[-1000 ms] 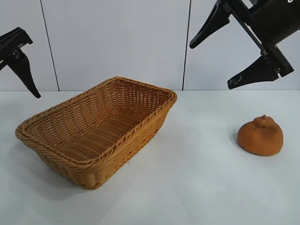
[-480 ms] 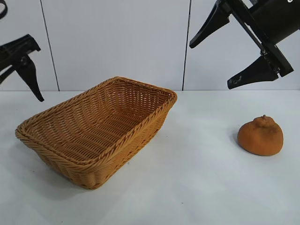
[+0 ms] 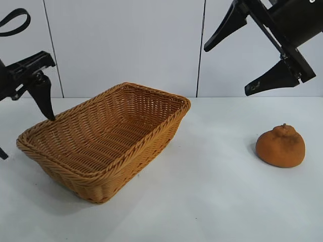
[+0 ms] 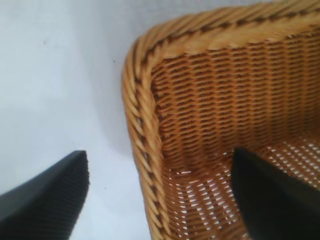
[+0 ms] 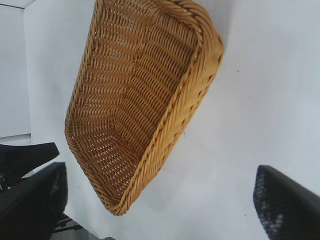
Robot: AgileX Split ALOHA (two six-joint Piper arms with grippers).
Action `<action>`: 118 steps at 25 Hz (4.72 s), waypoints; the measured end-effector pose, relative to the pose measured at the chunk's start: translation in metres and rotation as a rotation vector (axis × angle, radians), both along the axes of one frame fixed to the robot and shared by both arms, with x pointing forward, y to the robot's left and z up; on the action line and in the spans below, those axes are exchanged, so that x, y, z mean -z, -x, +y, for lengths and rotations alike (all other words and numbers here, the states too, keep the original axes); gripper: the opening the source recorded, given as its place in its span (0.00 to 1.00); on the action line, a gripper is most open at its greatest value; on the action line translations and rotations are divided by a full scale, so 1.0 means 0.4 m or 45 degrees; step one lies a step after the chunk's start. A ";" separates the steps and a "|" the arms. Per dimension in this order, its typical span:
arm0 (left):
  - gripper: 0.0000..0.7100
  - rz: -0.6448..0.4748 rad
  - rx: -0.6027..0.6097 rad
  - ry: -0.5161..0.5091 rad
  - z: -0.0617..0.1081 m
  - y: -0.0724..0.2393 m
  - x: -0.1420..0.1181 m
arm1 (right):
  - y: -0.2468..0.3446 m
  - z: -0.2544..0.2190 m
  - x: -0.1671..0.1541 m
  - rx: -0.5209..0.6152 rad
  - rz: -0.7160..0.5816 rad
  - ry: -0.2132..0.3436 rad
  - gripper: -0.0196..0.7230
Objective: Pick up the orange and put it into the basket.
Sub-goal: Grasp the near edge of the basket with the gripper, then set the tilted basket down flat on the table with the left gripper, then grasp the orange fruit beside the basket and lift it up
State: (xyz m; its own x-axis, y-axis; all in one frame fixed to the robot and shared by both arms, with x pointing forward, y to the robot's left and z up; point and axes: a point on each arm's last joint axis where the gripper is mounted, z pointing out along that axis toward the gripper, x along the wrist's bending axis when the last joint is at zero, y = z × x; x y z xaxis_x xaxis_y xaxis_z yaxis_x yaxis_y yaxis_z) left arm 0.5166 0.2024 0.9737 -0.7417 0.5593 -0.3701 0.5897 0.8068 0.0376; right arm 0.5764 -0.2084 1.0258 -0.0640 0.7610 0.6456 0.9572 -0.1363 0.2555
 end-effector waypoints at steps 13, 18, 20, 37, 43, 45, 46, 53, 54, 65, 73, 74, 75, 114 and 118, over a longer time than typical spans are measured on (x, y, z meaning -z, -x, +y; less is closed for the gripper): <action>0.78 -0.041 0.025 0.011 -0.045 -0.008 0.065 | -0.002 -0.001 0.000 0.008 -0.007 0.002 0.96; 0.78 -0.022 0.005 -0.005 -0.055 -0.040 0.156 | -0.002 -0.001 0.000 0.008 -0.007 0.002 0.96; 0.78 -0.019 -0.012 -0.001 -0.058 -0.048 0.182 | -0.002 -0.001 0.000 0.008 -0.007 0.002 0.96; 0.12 0.037 0.004 -0.002 -0.047 -0.070 0.140 | -0.003 -0.001 0.000 0.012 -0.011 0.003 0.96; 0.12 -0.064 0.161 -0.035 -0.019 -0.151 0.062 | -0.004 -0.002 0.000 0.018 -0.016 0.005 0.96; 0.12 -0.076 0.241 -0.048 -0.002 -0.188 0.041 | -0.004 -0.001 0.000 0.019 -0.017 0.004 0.96; 0.12 -0.062 0.362 -0.066 0.006 -0.225 0.035 | -0.005 -0.002 0.000 0.021 -0.019 0.005 0.96; 0.12 -0.014 0.871 -0.118 -0.042 -0.320 0.042 | -0.005 -0.002 0.000 0.021 -0.019 0.005 0.96; 0.12 -0.007 0.939 -0.112 -0.053 -0.326 0.041 | -0.005 -0.002 0.000 0.021 -0.019 0.005 0.96; 0.12 0.050 1.101 -0.066 -0.076 -0.339 0.074 | -0.005 -0.002 0.000 0.021 -0.019 0.005 0.96; 0.12 0.074 1.021 -0.078 -0.063 -0.321 0.134 | -0.005 -0.002 0.000 0.021 -0.019 0.005 0.96; 0.12 0.081 1.014 -0.079 -0.059 -0.316 0.144 | -0.005 -0.002 0.000 0.021 -0.019 0.005 0.96; 0.12 0.091 1.009 -0.076 -0.057 -0.310 0.153 | -0.005 -0.002 0.000 0.020 -0.018 0.004 0.96; 0.80 -0.160 1.151 -0.358 0.074 -0.382 -0.196 | -0.006 -0.002 -0.001 0.024 -0.023 0.006 0.96; 0.80 -0.148 1.071 -0.384 0.166 -0.391 -0.201 | -0.006 -0.002 -0.001 0.024 -0.023 0.006 0.96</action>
